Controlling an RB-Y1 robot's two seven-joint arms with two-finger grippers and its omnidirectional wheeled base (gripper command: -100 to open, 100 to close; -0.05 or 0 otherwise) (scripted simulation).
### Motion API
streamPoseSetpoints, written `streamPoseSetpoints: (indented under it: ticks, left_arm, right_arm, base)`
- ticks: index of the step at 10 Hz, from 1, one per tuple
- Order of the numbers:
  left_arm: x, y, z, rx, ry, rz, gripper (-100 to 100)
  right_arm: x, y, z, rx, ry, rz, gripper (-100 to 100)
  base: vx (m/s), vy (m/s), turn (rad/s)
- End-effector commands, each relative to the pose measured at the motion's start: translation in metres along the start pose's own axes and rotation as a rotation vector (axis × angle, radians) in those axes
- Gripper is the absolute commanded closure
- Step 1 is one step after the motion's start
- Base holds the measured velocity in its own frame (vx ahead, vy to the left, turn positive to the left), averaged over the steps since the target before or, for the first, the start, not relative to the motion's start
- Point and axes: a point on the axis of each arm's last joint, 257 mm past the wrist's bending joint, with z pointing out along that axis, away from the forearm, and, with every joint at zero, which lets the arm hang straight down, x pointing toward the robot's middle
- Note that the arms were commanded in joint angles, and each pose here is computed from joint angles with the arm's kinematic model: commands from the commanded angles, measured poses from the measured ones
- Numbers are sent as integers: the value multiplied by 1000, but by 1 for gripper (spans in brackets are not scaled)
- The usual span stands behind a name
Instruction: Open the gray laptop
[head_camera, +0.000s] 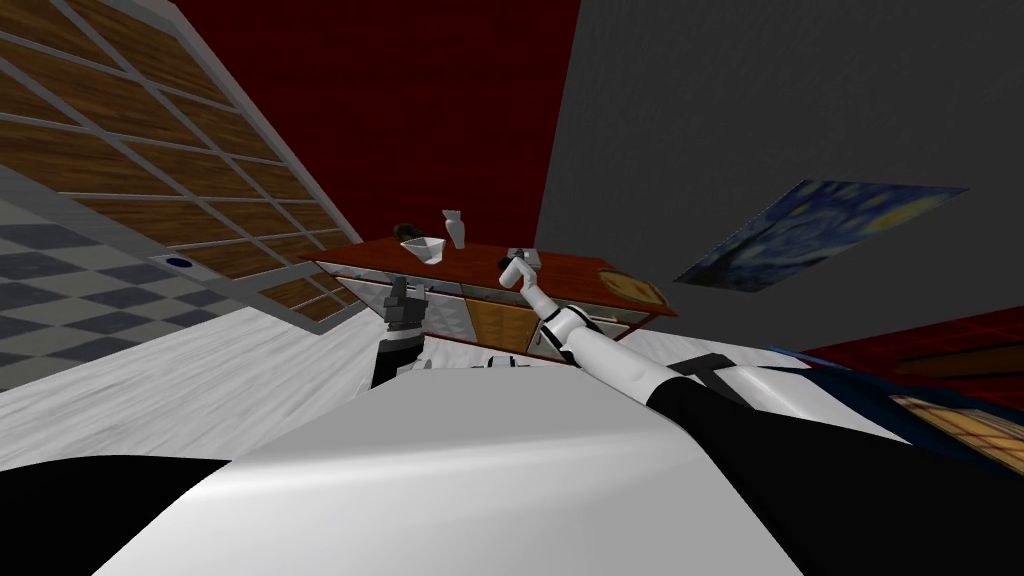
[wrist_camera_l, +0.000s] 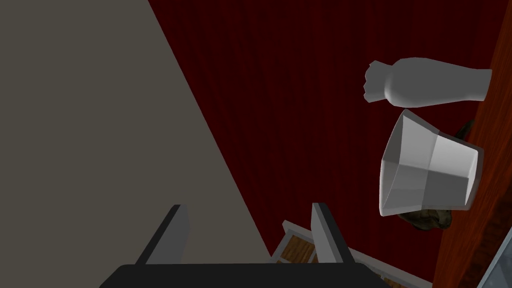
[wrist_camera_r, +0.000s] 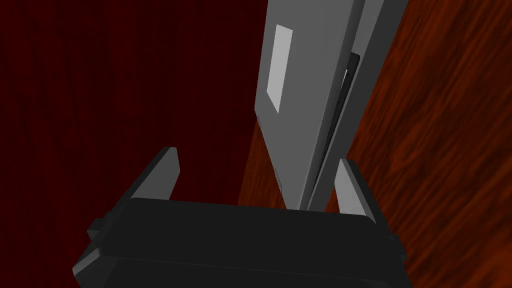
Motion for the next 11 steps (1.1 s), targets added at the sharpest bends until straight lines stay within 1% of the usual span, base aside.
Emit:
streamPoseSetpoints:
  ticks: [1, 3, 4, 6, 7, 8, 9, 10, 11]
  left_arm:
    - [0, 0, 0, 0, 0, 0, 0]
    - [0, 0, 0, 0, 0, 0, 0]
    - [0, 0, 0, 0, 0, 0, 0]
    - [0, 0, 0, 0, 0, 0, 0]
    - [0, 0, 0, 0, 0, 0, 0]
    - [0, 0, 0, 0, 0, 0, 0]
    - [0, 0, 0, 0, 0, 0, 0]
    - [0, 0, 0, 0, 0, 0, 0]
    - [0, 0, 0, 0, 0, 0, 0]
  right_arm:
    - [-50, 68, -10, -80, -131, 44, -100]
    - [-74, 82, -18, -70, -208, 74, -100]
    - [-74, 101, -18, -93, -218, 98, -100]
    - [-85, 97, -21, -75, -265, 164, -100]
    - [-85, 103, -21, -86, -265, 191, -100]
    - [-85, 103, -21, -91, -263, 224, -100]
    - [-64, 69, -3, -26, -241, 218, -100]
    - [-68, 63, -6, -17, -249, 217, -100]
    - [-71, 41, -10, -7, -247, 223, -100]
  base:
    - [196, -59, -17]
    - [48, -40, -29]
    - [16, -20, -25]
    - [2, -5, -6]
    - [1, -3, 13]
    - [-8, -8, -10]
    - [53, -23, -54]
    - [18, -14, -34]
    - [-18, -29, -14]
